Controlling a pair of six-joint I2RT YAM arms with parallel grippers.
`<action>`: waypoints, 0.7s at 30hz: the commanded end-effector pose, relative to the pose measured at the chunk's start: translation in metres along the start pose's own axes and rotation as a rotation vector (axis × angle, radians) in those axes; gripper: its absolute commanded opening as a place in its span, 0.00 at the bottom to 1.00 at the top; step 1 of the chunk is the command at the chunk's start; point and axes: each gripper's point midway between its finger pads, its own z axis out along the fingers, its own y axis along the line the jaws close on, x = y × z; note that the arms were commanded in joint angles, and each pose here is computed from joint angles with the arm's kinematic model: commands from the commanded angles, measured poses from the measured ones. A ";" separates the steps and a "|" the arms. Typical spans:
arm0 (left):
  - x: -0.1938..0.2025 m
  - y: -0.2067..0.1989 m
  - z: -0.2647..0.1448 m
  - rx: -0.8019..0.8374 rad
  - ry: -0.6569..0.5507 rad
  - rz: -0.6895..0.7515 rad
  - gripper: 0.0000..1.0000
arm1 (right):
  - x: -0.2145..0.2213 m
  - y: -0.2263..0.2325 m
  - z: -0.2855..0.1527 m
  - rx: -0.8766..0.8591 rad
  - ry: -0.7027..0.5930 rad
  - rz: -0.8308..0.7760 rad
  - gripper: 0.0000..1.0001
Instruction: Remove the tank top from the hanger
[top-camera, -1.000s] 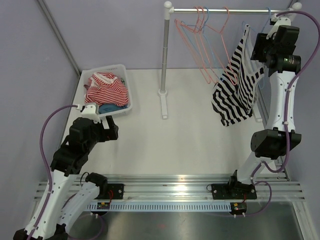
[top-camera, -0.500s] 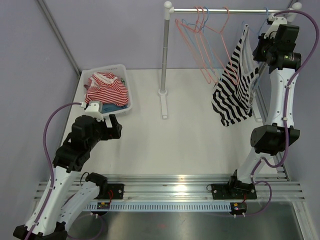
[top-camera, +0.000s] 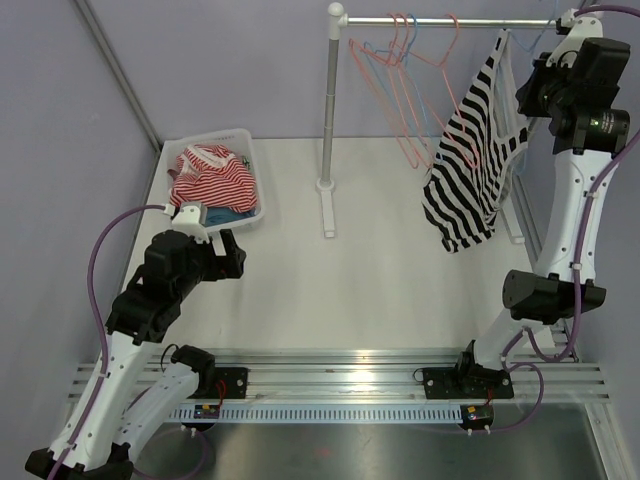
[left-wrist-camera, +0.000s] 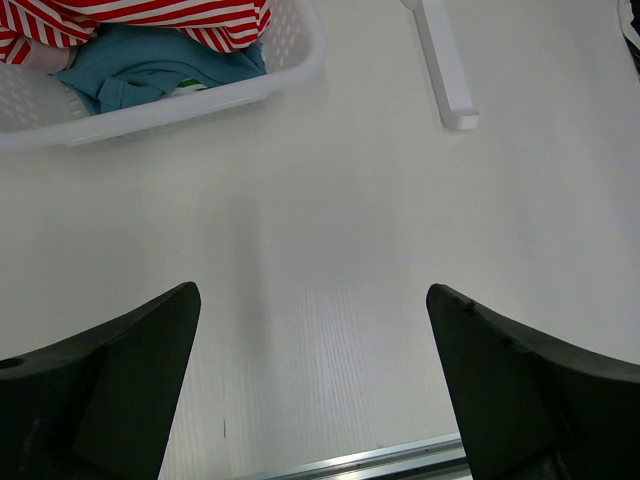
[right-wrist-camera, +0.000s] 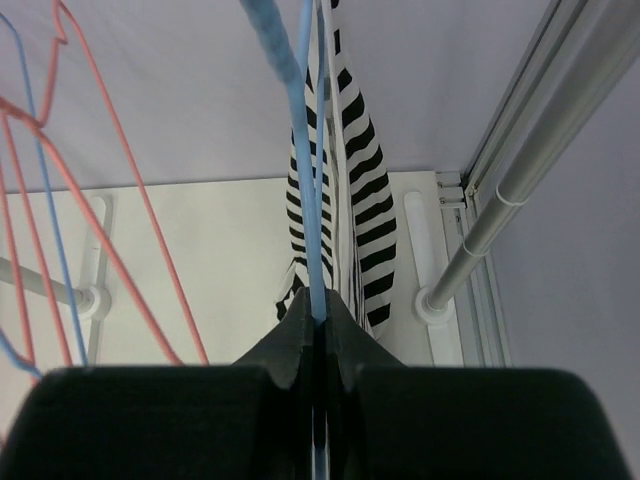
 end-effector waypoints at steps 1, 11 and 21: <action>-0.011 -0.007 0.001 0.030 -0.044 -0.007 0.99 | -0.028 0.013 -0.053 -0.016 -0.078 0.026 0.02; -0.016 -0.007 -0.001 0.027 -0.050 0.001 0.99 | 0.079 0.037 -0.132 -0.027 0.060 0.154 0.00; -0.016 -0.011 -0.002 0.045 -0.048 0.001 0.99 | 0.144 0.056 -0.184 -0.044 0.134 0.135 0.00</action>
